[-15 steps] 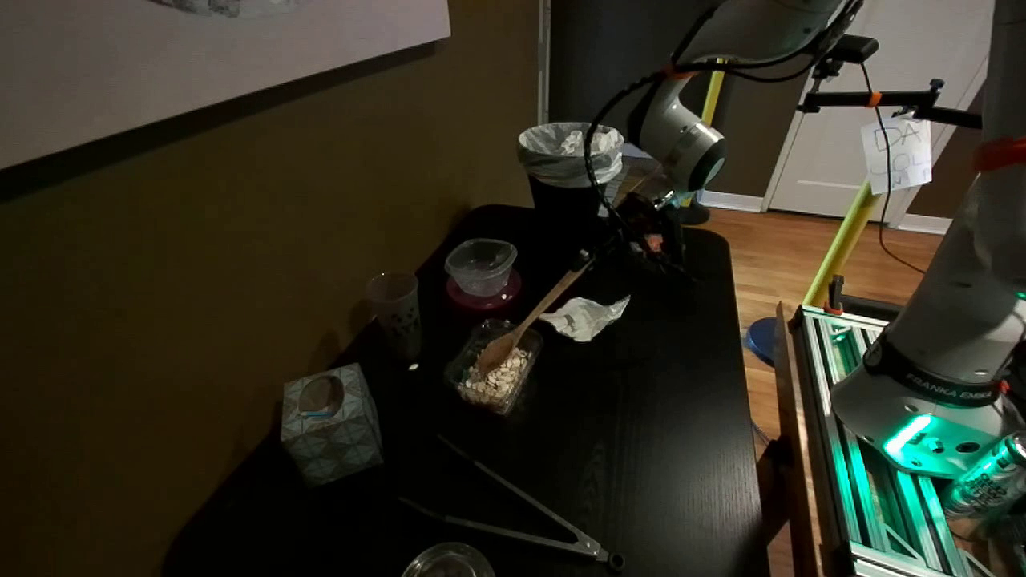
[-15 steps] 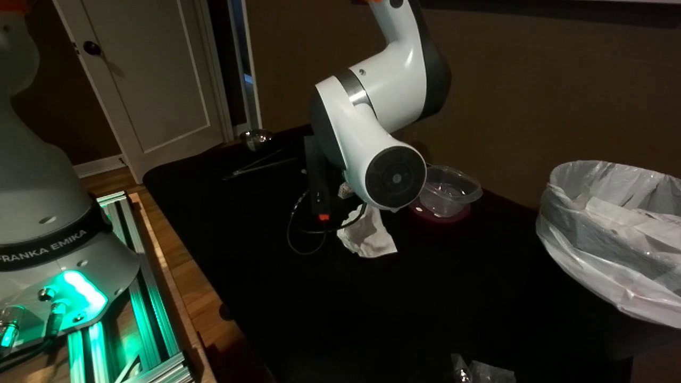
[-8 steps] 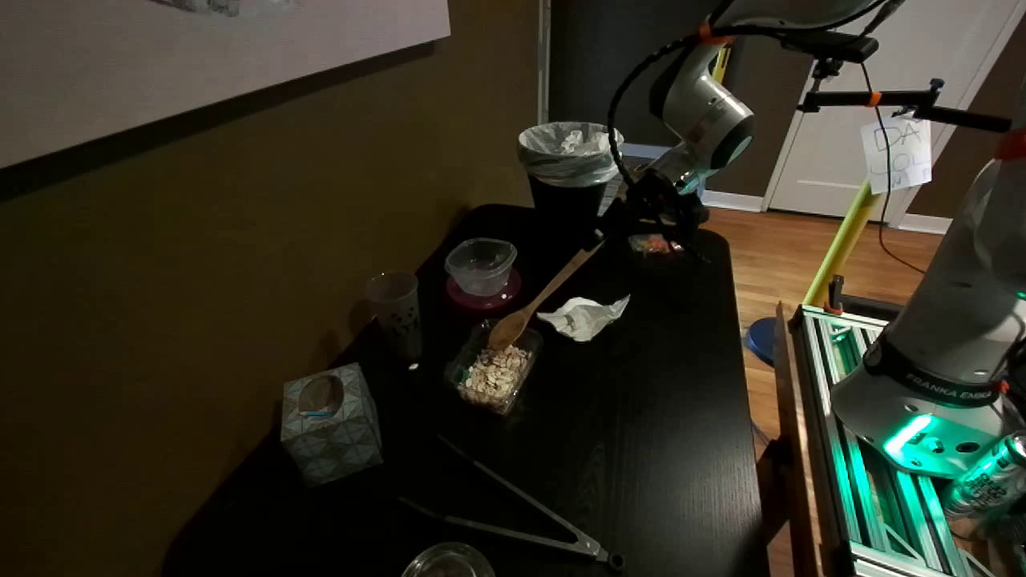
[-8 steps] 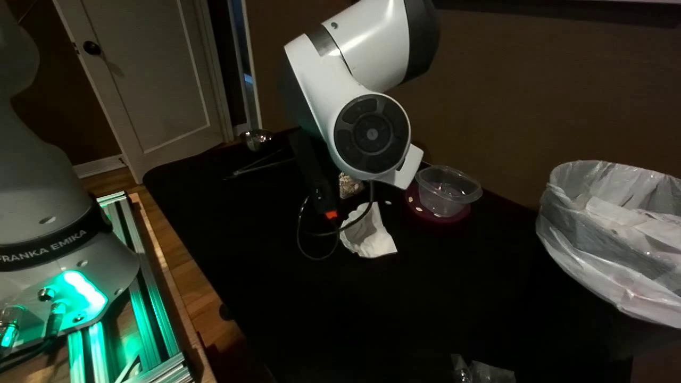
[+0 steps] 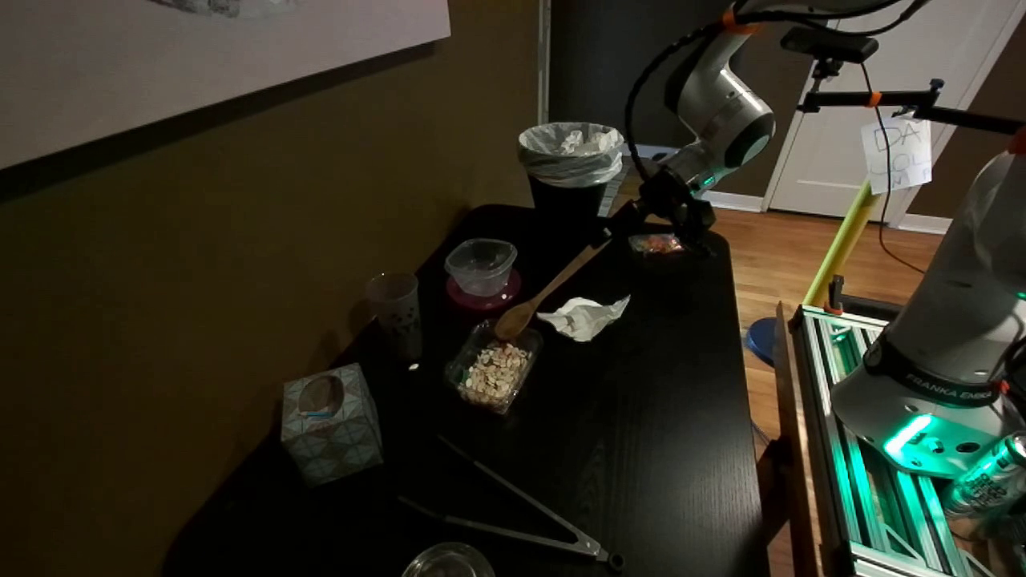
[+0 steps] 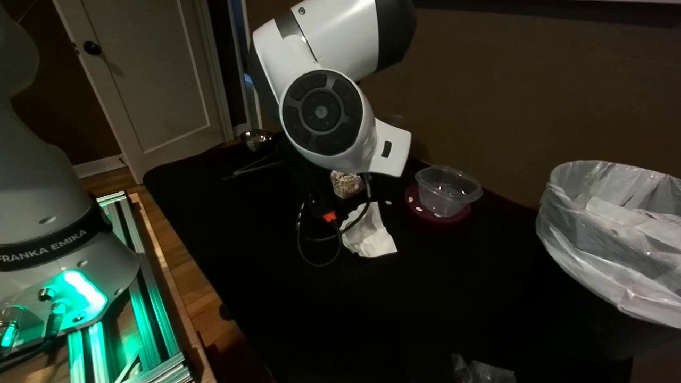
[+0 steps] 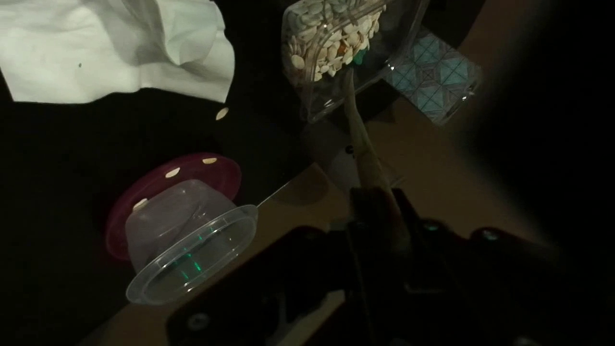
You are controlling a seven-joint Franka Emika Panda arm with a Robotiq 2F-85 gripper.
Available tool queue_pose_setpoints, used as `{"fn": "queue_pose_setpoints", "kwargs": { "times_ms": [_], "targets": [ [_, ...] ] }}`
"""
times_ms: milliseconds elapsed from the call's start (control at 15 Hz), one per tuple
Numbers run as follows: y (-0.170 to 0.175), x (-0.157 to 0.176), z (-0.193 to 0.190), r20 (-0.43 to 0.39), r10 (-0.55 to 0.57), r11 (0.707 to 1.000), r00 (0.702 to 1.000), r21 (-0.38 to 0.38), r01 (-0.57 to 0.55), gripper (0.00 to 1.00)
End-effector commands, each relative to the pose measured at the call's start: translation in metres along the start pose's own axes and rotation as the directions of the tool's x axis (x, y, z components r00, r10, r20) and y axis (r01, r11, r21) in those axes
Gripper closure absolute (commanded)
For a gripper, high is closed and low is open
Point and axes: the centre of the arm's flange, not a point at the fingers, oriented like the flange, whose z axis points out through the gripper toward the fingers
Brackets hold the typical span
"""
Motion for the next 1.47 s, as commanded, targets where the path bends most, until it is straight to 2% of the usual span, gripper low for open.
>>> {"fn": "queue_pose_setpoints", "kwargs": {
  "times_ms": [0,133,200,267,333,400,533,600,733,1067,1400],
  "targets": [
    [-0.014,-0.011,-0.005,-0.02,-0.024,0.999,1.0,-0.022,0.024,0.97],
    [-0.021,-0.013,-0.012,0.018,0.026,0.999,1.0,0.046,-0.027,0.97],
    [-0.008,-0.007,-0.001,0.004,-0.005,1.0,1.0,0.005,0.005,0.97],
    [-0.009,-0.008,-0.001,0.007,-0.002,1.0,1.0,0.011,0.002,0.87],
    [-0.009,-0.007,-0.001,0.007,-0.003,1.0,1.0,0.011,0.003,0.87],
    [-0.009,-0.007,-0.001,0.007,-0.003,1.0,1.0,0.011,0.003,0.97],
    [-0.021,-0.005,0.002,0.013,-0.049,0.997,0.999,-0.053,0.049,0.97],
    [-0.03,-0.003,0.004,0.024,-0.078,0.991,0.997,-0.11,0.08,0.97],
    [-0.048,-0.001,0.009,0.072,-0.131,0.97,0.989,-0.197,0.143,0.97],
    [-0.106,0.011,0.021,0.14,-0.28,0.912,0.95,-0.27,0.309,0.97],
    [-0.12,0.021,0.025,0.222,-0.305,0.854,0.926,-0.368,0.369,0.97]
  ]
}}
